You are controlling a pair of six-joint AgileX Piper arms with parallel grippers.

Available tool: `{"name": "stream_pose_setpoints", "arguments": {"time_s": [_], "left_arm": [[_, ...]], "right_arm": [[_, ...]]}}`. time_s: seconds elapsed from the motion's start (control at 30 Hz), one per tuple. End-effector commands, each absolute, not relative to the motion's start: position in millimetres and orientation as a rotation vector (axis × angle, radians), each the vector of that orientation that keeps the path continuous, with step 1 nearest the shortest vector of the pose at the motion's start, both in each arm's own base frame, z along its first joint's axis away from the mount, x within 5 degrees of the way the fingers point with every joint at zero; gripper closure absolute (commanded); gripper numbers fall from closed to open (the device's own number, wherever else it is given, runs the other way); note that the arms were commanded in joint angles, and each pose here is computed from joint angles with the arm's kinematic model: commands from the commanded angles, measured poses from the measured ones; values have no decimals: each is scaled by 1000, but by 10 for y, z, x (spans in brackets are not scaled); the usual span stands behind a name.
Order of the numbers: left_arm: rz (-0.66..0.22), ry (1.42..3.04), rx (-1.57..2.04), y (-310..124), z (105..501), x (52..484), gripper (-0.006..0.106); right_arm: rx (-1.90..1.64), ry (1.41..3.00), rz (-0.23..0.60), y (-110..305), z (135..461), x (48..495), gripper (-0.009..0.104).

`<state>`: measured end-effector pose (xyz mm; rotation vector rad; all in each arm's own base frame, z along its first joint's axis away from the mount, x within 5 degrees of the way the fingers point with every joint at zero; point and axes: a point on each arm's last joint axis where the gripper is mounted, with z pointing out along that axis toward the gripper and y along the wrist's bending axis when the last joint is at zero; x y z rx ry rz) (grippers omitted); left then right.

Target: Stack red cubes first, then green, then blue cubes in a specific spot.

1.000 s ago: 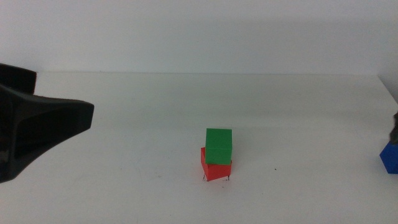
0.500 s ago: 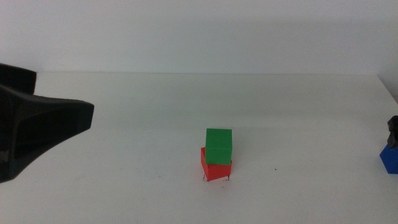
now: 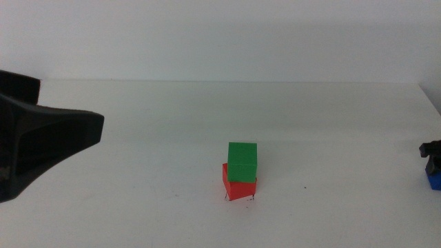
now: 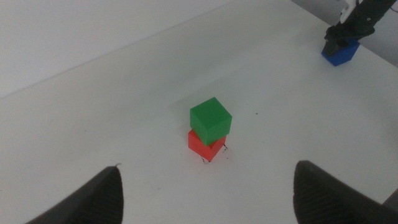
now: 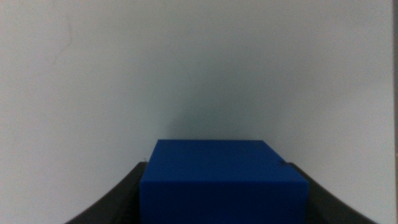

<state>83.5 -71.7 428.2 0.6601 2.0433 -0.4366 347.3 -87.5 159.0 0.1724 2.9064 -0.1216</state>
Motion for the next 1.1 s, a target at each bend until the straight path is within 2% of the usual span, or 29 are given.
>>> {"name": "stream_pose_setpoints", "arguments": {"time_s": [0.0,0.1,0.23,0.33,0.43,0.6,0.7,0.93,1.07], "left_arm": [[-439,2032,661,-713,4300,830,7],[-439,2032,661,-713,4300,830,7],[-440,2033,658,-713,4300,830,7],[-440,2033,658,-713,4300,830,7],[-440,2033,658,-713,4300,830,7],[-440,2033,658,-713,4300,830,7],[-440,2033,658,-713,4300,830,7],[-440,2033,658,-713,4300,830,7],[-439,2032,660,-713,4300,830,7]], "right_arm": [[124,2875,-138,-790,1790,3461,94],[94,2793,-105,-412,2241,3403,89],[104,2713,19,460,2950,3210,87],[94,2697,-10,1063,3304,3041,87],[78,2656,-64,1600,3468,2918,87],[-31,2648,30,2271,3444,2895,87],[-73,2657,21,2486,3331,2959,87],[-65,2756,20,2723,2963,3073,87],[-58,2766,24,2762,2872,3108,87]]}}
